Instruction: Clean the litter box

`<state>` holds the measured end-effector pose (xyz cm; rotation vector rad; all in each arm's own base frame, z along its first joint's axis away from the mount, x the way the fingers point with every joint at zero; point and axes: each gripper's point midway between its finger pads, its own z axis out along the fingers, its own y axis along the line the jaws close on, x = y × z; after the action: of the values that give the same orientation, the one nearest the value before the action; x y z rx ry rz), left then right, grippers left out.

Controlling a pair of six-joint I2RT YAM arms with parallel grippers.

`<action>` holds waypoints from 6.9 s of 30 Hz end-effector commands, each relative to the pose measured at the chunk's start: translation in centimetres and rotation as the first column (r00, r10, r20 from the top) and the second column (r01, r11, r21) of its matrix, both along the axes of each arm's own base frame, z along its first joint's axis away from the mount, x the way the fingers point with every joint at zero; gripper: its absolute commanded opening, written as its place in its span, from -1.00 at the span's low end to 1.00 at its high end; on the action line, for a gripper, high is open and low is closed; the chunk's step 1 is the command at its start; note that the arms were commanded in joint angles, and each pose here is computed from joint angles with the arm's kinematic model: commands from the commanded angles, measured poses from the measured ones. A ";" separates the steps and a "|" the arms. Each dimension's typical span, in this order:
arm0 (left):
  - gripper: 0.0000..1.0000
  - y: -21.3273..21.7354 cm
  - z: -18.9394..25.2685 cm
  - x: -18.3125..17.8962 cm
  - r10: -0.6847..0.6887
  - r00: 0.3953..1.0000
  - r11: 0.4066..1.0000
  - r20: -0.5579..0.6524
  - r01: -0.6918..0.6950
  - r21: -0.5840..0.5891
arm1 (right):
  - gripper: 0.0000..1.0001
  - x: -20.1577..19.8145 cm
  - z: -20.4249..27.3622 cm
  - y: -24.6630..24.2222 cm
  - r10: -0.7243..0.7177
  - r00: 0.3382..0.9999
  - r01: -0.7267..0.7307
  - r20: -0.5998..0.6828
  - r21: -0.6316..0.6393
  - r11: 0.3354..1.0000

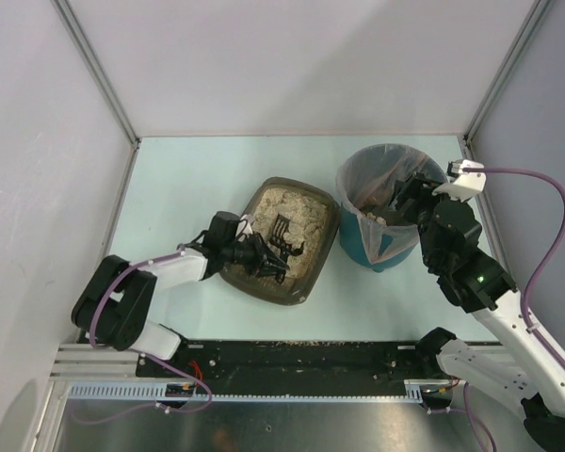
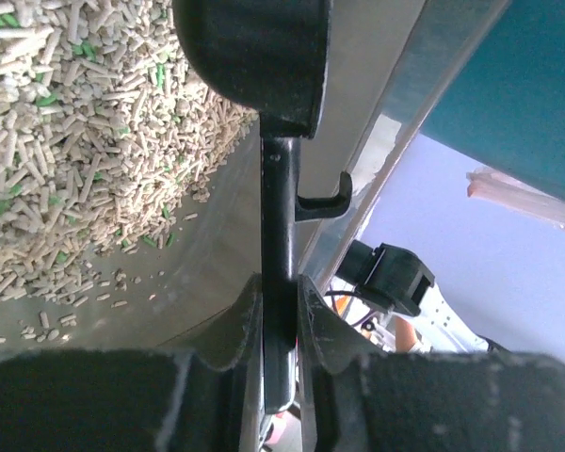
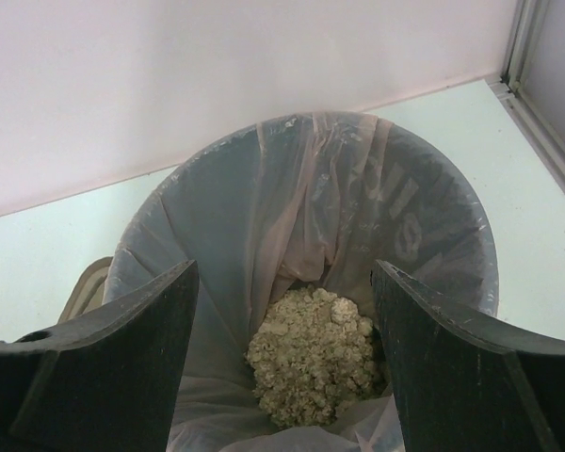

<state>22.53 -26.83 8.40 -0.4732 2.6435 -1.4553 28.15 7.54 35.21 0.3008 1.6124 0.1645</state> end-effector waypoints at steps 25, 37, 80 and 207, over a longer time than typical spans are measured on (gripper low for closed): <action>-1.00 1.3 6.5 -3.7 -0.015 0.997 0.981 0.080 0.030 -0.192 | 0.56 0.7 0.6 1.2 0.027 0.999 -0.029 0.027 0.063 0.998; -1.00 3.1 7.8 -3.1 0.060 0.990 0.977 0.131 -0.031 -0.212 | 0.56 0.7 0.5 1.4 0.037 0.999 -0.038 0.026 0.062 0.997; -1.00 1.7 7.6 -5.3 0.055 0.998 0.959 0.034 -0.043 -0.278 | 0.56 1.5 1.0 2.3 0.077 0.996 -0.078 0.047 0.020 0.997; -1.00 4.6 12.9 -6.5 0.138 0.971 0.775 0.195 0.016 -0.632 | 0.55 1.1 2.1 2.0 0.066 0.994 -0.068 0.086 0.025 0.997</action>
<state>15.60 -23.04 20.67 -0.4365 1.9606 -2.2517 29.12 9.70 36.54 0.2451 1.5703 0.2453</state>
